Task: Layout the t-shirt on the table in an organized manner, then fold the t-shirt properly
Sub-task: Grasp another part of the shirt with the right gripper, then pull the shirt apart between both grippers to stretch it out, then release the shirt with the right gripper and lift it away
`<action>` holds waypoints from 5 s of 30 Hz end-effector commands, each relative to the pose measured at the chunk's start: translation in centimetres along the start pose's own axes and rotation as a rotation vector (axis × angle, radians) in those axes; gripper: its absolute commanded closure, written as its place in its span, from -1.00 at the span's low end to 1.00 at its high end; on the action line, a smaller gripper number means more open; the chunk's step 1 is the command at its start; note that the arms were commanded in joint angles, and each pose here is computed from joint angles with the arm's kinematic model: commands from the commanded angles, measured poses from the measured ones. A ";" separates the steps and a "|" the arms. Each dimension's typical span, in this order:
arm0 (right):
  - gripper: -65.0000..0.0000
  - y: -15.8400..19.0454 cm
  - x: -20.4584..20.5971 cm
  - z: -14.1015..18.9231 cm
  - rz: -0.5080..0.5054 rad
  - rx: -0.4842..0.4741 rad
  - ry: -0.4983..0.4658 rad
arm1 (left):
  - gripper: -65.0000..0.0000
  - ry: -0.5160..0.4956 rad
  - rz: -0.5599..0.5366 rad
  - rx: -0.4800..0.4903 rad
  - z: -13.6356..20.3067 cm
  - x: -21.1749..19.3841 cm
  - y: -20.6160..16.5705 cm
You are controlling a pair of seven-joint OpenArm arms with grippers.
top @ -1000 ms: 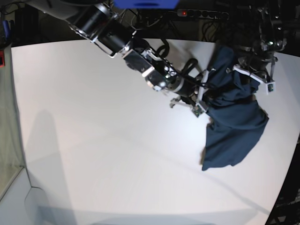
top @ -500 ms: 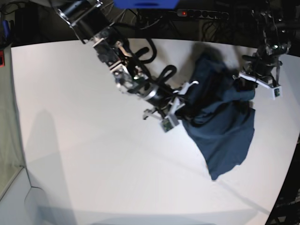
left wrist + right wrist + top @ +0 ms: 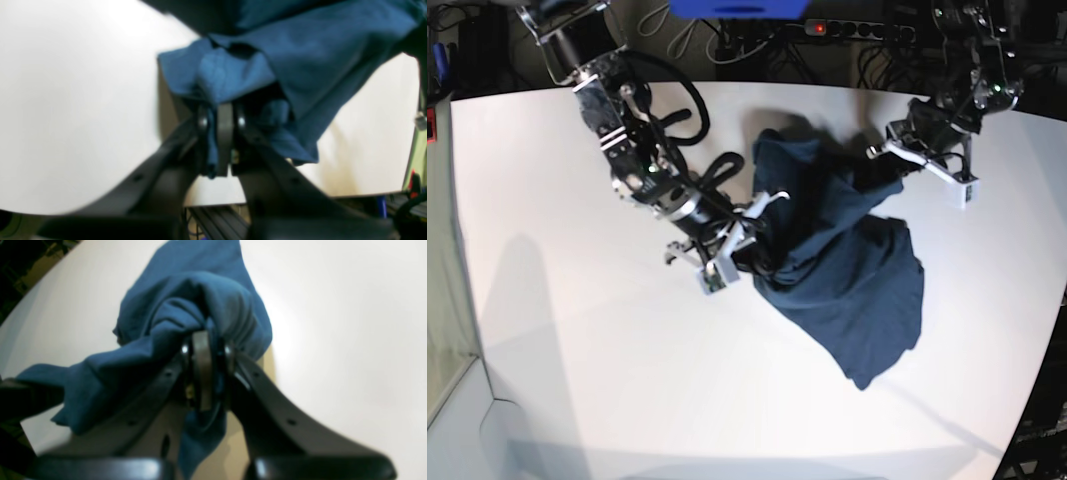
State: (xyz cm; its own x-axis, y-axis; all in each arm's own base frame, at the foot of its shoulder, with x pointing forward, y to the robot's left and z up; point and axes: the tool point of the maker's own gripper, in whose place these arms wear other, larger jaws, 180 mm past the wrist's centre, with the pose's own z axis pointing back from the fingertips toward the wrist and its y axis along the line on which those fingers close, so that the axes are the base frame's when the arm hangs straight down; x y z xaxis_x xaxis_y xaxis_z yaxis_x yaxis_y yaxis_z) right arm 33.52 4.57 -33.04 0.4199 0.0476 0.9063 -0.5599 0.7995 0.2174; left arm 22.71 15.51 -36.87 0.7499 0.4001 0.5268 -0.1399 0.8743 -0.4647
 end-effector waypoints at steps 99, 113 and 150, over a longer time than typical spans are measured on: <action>-0.27 -3.6 -1.2 5.2 -0.054 -0.123 0.096 | 0.99 -0.266 0.130 0.106 -1.6 12.1 8.2; 1.00 -2.5 -2.0 2.5 -0.091 -0.085 0.127 | 0.99 -0.220 0.173 0.142 -2.5 10.5 10.2; 1.00 -1.0 -7.4 15.0 0.027 -0.062 0.252 | 0.99 -0.346 0.149 0.145 -1.6 20.2 11.0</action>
State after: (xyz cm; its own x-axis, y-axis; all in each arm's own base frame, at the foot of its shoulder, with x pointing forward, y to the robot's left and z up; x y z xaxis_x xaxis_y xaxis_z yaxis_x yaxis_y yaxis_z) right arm 19.54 -5.51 -35.70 0.6104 0.2259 0.7592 -0.5270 0.8314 0.1763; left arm 36.60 32.47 -33.85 0.4821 0.5773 0.6590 -0.3565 0.8164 -0.4544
